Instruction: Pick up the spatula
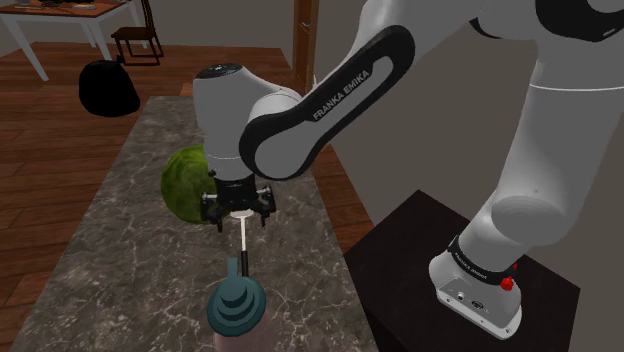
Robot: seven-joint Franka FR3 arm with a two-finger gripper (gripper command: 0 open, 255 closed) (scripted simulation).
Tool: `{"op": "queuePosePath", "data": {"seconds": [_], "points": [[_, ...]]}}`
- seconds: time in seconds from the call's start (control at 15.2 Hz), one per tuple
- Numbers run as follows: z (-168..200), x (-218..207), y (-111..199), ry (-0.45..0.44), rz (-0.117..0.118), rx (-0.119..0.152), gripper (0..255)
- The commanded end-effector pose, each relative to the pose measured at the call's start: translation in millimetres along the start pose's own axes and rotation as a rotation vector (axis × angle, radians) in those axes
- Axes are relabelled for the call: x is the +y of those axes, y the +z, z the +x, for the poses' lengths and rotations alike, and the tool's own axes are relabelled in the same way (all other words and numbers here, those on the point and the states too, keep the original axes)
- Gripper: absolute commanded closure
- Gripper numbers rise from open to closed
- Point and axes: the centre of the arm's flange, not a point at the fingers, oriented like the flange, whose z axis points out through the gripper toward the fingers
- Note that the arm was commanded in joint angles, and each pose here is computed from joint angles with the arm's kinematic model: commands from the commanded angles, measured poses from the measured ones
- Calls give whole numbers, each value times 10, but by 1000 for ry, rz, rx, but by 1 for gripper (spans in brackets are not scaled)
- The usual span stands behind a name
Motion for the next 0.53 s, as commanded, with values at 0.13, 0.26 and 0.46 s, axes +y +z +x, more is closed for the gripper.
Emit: {"op": "queuePosePath", "data": {"seconds": [0.13,0.26,0.46], "points": [[3,-20,219,4,0,1,0],[10,-20,324,4,0,1,0],[9,-24,355,4,0,1,255]]}}
